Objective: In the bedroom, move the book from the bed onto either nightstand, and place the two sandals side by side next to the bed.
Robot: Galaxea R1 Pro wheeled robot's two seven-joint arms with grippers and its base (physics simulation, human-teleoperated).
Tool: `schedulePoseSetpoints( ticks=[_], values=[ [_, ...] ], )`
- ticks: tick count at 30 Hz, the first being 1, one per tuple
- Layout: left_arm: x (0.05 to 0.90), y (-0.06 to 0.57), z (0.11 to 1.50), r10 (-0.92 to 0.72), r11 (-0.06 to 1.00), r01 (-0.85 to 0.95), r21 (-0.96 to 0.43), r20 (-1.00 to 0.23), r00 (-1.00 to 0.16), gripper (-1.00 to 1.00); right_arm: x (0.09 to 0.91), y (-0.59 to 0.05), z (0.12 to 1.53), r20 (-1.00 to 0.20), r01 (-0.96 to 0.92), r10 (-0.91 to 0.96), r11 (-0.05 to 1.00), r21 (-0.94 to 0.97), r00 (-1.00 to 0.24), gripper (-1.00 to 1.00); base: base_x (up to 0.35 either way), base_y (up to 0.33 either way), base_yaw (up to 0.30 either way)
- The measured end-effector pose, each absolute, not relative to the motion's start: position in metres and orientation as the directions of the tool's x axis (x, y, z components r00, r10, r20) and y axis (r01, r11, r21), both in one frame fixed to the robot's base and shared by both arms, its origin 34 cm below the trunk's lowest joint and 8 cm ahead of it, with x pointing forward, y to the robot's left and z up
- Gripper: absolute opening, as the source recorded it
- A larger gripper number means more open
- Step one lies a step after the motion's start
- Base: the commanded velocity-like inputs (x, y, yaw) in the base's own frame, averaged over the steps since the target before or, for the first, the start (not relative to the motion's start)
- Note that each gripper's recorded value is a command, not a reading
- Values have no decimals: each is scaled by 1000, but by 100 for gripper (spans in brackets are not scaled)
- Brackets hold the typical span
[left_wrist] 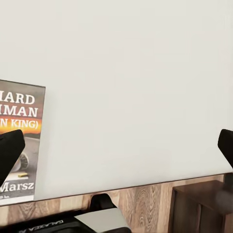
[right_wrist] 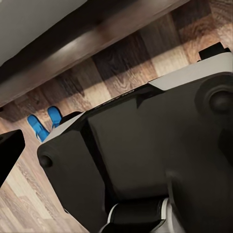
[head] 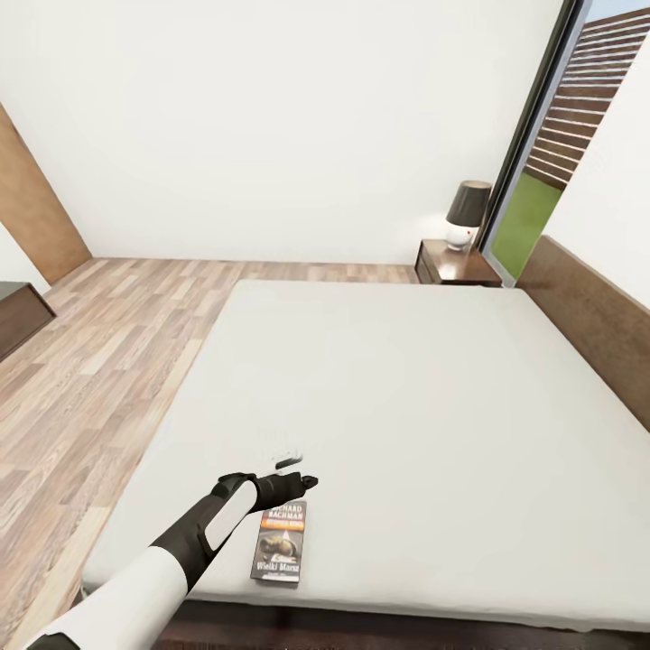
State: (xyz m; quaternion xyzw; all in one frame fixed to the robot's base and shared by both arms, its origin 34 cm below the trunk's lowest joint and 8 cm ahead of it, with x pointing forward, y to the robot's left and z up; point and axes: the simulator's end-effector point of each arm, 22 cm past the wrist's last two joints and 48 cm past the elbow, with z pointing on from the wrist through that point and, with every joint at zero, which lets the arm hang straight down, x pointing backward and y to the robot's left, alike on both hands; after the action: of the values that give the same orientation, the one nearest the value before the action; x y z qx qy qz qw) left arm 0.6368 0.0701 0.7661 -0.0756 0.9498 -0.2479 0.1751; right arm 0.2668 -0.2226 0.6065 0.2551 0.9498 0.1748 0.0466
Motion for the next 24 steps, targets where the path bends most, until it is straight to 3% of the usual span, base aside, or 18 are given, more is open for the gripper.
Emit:
schedulePoseSetpoints(
  ticks=[24],
  values=[
    [627, 70, 746, -231, 865, -75, -496, -260, -938, 100, 252, -222, 601, 33, 481, 500, 809, 338, -865, 100, 0, 0, 0]
  ],
)
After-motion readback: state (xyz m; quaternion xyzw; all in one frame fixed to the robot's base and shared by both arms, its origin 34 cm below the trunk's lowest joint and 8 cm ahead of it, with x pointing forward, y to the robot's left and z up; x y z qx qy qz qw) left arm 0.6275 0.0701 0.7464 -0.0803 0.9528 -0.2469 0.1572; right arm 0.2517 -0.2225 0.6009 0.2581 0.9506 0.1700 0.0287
